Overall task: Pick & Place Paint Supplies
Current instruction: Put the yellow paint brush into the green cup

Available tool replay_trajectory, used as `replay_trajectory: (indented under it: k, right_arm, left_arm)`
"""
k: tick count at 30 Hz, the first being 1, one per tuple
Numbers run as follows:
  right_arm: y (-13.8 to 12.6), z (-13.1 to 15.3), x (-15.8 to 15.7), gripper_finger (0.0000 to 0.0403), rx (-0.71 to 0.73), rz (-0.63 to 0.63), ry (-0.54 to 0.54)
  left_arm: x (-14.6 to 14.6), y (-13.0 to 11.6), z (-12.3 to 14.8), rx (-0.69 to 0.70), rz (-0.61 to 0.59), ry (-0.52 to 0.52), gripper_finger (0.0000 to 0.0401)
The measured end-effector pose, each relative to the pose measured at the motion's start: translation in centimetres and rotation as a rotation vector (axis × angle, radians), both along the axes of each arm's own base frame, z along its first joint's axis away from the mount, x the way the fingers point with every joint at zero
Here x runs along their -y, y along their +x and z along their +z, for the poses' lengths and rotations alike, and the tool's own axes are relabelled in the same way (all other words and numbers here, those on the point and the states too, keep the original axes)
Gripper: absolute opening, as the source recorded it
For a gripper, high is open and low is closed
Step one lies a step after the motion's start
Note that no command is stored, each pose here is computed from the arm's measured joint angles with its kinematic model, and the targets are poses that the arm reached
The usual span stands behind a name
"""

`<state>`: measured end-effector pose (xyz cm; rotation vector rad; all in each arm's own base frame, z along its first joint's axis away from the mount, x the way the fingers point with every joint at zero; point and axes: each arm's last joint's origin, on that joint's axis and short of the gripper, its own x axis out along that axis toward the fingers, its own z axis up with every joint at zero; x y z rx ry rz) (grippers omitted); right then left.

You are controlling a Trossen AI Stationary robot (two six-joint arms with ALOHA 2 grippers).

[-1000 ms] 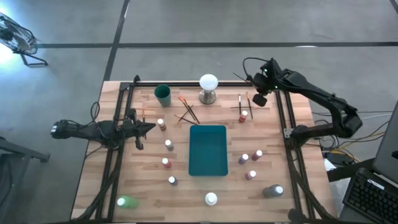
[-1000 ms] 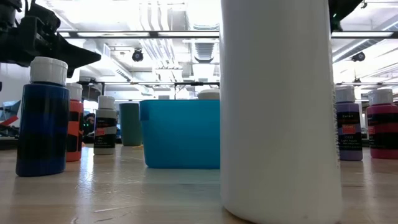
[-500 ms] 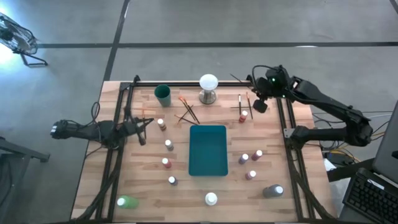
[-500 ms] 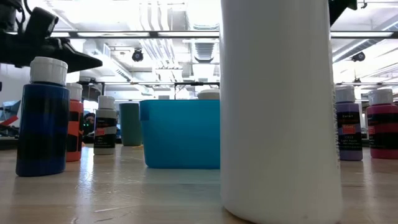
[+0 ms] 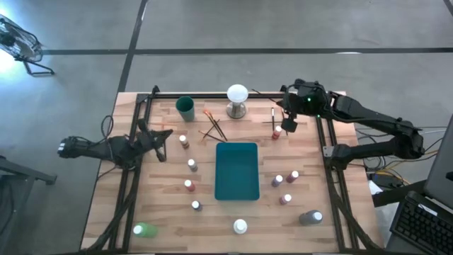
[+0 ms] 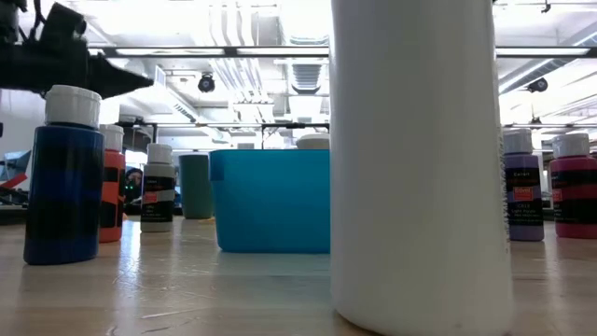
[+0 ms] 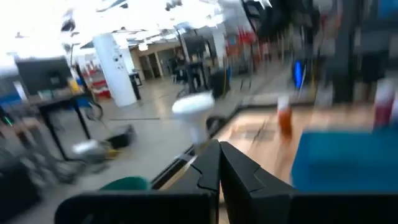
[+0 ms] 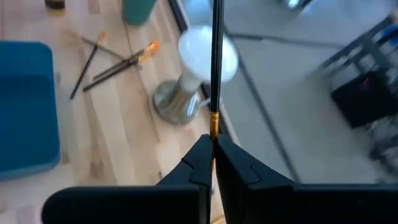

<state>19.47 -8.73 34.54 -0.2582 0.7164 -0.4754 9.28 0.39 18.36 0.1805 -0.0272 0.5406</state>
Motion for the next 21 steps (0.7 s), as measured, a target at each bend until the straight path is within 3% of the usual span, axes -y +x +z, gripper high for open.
replay_trajectory:
  k: [4, 8, 14, 17, 21]
  right_arm:
    - [1.2, 2.3, -0.8, 0.0008, 0.023, 0.049, -0.079]
    - [3.2, 3.4, -1.4, 0.0008, -0.045, 0.091, -0.199]
    - [6.7, 2.8, -2.0, 0.0008, -0.233, 0.151, -0.371]
    - [8.3, 1.8, -2.1, 0.0008, -0.337, 0.170, -0.441]
    - [9.7, 0.6, -2.4, 0.0008, -0.440, 0.210, -0.506]
  left_arm:
    - [0.0, -0.1, 0.9, 0.188, -0.021, -0.157, 0.0007]
    - [0.0, -0.3, 1.8, 0.333, -0.051, -0.265, 0.0007]
    - [0.3, -0.7, 3.8, 0.410, -0.227, -0.297, 0.0007]
    - [0.4, -1.0, 4.9, 0.459, -0.301, -0.417, 0.0010]
    - [0.5, -1.0, 5.3, 0.380, -0.348, -0.598, 0.0050]
